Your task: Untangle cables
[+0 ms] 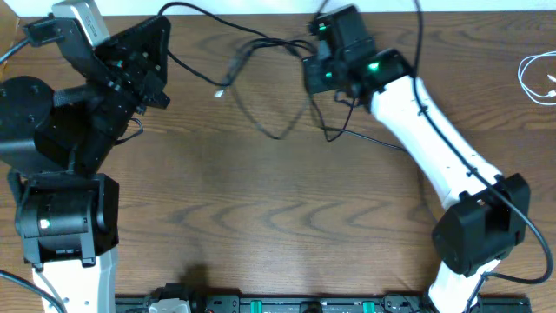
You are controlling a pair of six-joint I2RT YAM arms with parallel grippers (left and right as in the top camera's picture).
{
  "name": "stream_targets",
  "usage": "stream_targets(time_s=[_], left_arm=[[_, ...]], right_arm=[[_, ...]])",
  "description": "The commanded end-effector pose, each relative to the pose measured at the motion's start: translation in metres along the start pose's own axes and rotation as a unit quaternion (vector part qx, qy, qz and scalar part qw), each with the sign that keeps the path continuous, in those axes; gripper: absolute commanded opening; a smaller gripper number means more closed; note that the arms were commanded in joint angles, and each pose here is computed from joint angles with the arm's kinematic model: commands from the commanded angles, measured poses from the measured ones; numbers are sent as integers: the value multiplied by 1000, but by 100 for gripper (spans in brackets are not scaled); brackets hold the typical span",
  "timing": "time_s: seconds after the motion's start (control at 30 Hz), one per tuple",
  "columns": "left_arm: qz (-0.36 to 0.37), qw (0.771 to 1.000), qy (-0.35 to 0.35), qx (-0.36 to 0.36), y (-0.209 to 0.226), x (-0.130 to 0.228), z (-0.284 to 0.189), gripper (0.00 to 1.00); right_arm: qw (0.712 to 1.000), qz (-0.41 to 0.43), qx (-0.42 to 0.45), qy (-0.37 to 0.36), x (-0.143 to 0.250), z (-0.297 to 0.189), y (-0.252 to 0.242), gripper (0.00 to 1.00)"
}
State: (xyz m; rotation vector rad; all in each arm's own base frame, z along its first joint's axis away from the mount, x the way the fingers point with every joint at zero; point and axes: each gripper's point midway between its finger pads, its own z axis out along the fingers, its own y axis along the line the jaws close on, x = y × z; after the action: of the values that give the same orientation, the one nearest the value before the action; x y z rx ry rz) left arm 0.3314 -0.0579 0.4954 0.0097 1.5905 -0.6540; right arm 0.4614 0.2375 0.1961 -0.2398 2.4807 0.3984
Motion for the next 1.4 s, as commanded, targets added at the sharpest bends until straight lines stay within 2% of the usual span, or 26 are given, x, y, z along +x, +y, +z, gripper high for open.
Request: stream_targets(time_s=[0.0,0.13,0.23,0.33,0.37,0.47,0.67,0.77,0.87,0.97,1.1,1.23,1.37], left_arm=[[50,991,-61,-104,31,-28,-12,7],[83,974,-87,-193,62,-42,-25,7],[110,949,-102,-278,93,-53,-43,7],[112,936,-106,-317,109,-56,-54,7],[112,934,-104,-322,112,-56,-56,7],[104,937,-78,-324,118,-44,-53,7],[82,964,3,-255,119,-4,-20,7],[64,974,46,-213,119,18,-1,8],[49,979,78,-181,120,35,13,8],[33,979,107,-168,124,51,20,7],[19,977,131,-169,129,65,21,7],[12,975,142,-172,131,71,21,7],[10,974,145,-172,131,73,20,7]], right_arm=[[991,85,91,51,29,13,-77,1],[979,125,127,102,65,17,-124,1],[965,168,142,143,101,20,-163,1],[955,197,152,163,121,18,-186,1],[953,205,147,167,125,18,-189,1],[964,190,53,176,123,21,-173,1],[975,140,-30,167,109,26,-129,1],[984,91,-61,137,77,20,-94,1],[992,41,-85,85,28,1,-57,1],[994,-5,-112,-7,-40,-41,-18,1],[984,-39,-136,-111,-104,-101,15,1],[971,-34,-157,-178,-139,-142,35,1],[964,22,-178,-198,-152,-152,45,1]])
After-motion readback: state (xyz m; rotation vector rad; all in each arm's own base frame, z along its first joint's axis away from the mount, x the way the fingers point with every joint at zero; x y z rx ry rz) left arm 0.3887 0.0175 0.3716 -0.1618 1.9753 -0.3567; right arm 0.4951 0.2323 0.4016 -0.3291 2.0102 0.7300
